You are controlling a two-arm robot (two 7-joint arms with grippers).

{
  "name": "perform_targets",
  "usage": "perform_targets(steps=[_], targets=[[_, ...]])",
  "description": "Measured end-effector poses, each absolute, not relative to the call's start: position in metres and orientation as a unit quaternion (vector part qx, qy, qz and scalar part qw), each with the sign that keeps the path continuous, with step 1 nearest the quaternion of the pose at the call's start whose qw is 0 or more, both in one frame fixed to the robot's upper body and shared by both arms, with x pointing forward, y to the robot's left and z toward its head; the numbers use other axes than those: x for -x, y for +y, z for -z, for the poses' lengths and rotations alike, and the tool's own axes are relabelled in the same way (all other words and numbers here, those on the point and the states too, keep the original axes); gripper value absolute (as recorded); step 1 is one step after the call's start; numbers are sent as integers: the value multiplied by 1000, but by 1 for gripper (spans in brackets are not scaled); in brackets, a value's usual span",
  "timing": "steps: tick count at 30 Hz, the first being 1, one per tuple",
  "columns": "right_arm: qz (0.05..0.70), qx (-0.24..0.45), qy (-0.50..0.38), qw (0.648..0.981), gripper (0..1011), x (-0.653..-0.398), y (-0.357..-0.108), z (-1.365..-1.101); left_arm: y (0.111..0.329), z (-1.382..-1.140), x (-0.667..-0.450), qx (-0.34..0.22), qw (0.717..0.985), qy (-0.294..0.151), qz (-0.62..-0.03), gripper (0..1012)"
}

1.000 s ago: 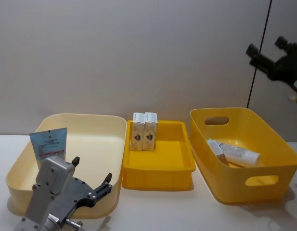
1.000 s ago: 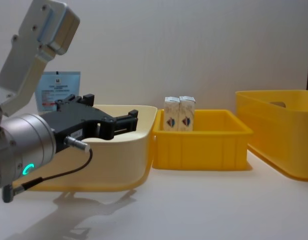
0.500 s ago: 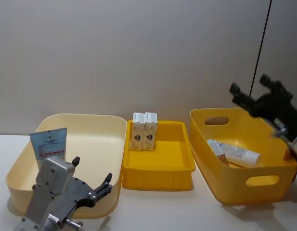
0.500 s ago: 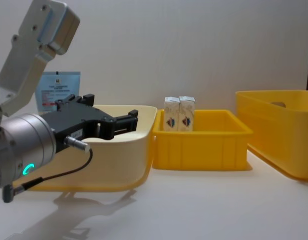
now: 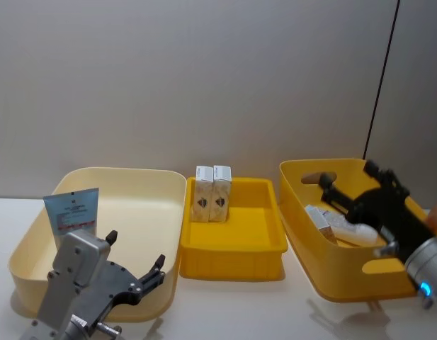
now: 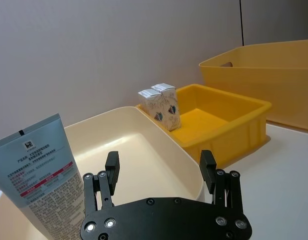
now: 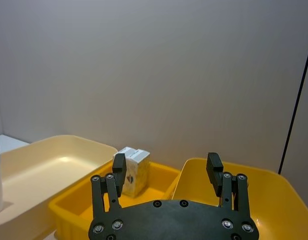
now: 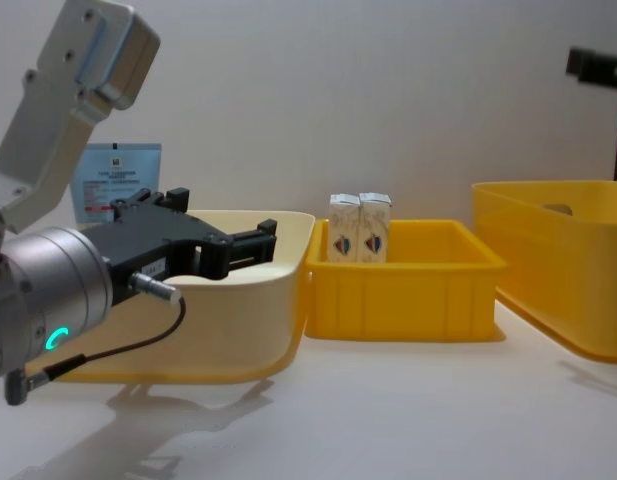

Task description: Bimanual collaborative sorting of washing and personal care products

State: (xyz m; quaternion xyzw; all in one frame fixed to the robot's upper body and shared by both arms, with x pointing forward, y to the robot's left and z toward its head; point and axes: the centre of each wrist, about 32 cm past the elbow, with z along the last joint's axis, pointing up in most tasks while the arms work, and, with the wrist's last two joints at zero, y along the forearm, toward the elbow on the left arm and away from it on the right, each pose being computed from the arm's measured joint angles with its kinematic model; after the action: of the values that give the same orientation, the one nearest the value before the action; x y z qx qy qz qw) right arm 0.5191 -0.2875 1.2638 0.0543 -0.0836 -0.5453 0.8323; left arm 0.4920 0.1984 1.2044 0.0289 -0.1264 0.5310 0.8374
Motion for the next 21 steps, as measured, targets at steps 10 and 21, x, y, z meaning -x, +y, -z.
perform_targets(steps=[10, 21], targets=[[556, -39, -69, 827, 1001, -497, -271, -1236, 198, -1204, -492, -29, 837, -126, -531, 1001], [569, -21, -48, 821, 1001, -464, -249, -1204, 198, -1204, -492, -29, 837, -126, -531, 1001]])
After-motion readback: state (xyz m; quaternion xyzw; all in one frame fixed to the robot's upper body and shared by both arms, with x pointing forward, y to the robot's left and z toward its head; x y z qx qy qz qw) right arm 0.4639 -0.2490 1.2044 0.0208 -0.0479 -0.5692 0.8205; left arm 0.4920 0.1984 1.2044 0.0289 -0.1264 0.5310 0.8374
